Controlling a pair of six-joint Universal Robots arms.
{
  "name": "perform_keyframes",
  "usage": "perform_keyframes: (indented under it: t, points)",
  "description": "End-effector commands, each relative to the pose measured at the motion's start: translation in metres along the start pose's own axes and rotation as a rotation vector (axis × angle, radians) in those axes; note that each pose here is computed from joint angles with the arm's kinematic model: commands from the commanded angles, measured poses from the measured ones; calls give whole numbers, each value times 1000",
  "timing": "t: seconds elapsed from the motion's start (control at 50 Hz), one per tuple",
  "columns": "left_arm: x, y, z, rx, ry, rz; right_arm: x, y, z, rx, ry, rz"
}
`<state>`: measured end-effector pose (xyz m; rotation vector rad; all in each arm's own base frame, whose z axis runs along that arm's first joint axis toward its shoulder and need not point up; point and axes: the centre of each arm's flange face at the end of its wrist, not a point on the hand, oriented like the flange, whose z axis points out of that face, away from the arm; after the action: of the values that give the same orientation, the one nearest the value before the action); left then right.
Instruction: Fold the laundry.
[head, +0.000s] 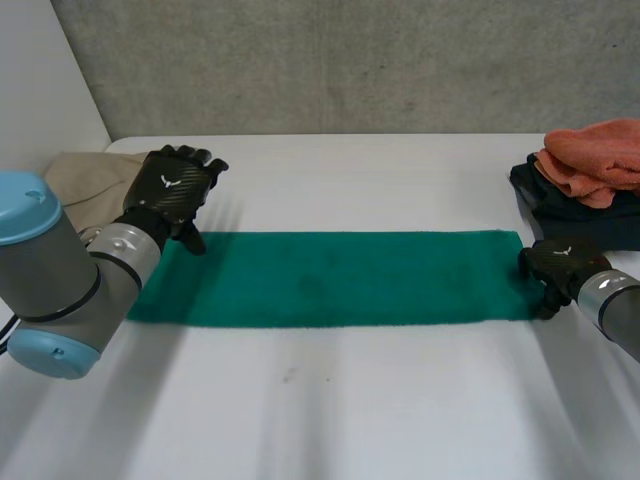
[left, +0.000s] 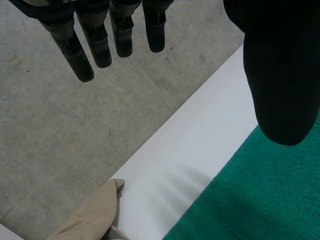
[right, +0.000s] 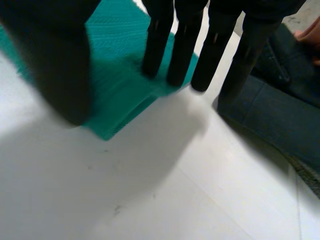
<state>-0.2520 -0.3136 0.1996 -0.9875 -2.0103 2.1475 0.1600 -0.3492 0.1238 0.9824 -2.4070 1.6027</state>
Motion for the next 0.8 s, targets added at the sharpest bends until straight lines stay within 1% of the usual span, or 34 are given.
perform_keyframes:
  t: [0.02, 0.08, 0.16, 0.18, 0.24, 0.26, 0.3, 0.32, 0.36, 0.4, 0.46, 0.48, 0.54, 0.56, 0.6, 0.62, 0.64, 0.66, 0.72, 0.74, 0.78, 0.8]
  points:
    - [1, 0, 0, 2, 1, 1, 0, 0, 1, 10, 3, -7]
    - [1, 0, 0, -1, -1, 1, 5, 3, 0, 1, 19, 0]
    - [0, -3, -2, 2, -4, 2, 49, 6, -8, -15, 130, 23]
    - [-1, -3, -2, 1, -7, 2, 76, 6, -15, -14, 199, 21]
    - [-4, -8, -5, 12, -15, 4, 103, 13, -20, -31, 265, -15]
    - [-5, -8, -5, 12, -17, 4, 114, 19, -20, -61, 293, -59]
    - [-6, -7, -8, 8, -18, 3, 123, 22, -19, -79, 317, -126]
    - [-6, -7, -9, 7, -20, 3, 128, 19, -19, -81, 331, -195]
    - [-7, -9, -11, 8, -24, 4, 132, 17, -18, -81, 341, -252]
    - [-8, -9, -12, 6, -25, 3, 130, 11, -16, -64, 338, -293]
    - [-7, -10, -17, 7, -23, 3, 121, -7, -12, 3, 332, -311]
    - [-8, -11, -18, 10, -24, 4, 105, -25, -9, 71, 309, -329]
    - [-9, -17, -21, 22, -30, 6, 68, -57, -7, 200, 253, -369]
    - [-10, -19, -22, 27, -33, 8, 40, -80, -9, 296, 209, -403]
    - [-12, -24, -24, 40, -38, 9, 11, -100, -14, 391, 161, -439]
    - [-12, -25, -25, 42, -40, 9, -24, -120, -22, 500, 99, -476]
    - [-13, -27, -25, 48, -42, 10, -34, -126, -26, 535, 80, -487]
    - [-13, -27, -26, 49, -43, 11, -63, -141, -35, 626, 23, -514]
    - [-13, -29, -27, 54, -43, 10, -111, -156, -49, 751, -84, -546]
    - [-12, -29, -27, 55, -42, 10, -144, -156, -55, 808, -168, -565]
    - [-11, -29, -27, 56, -39, 10, -180, -150, -58, 843, -268, -579]
    - [-11, -30, -27, 57, -38, 10, -208, -146, -60, 864, -339, -591]
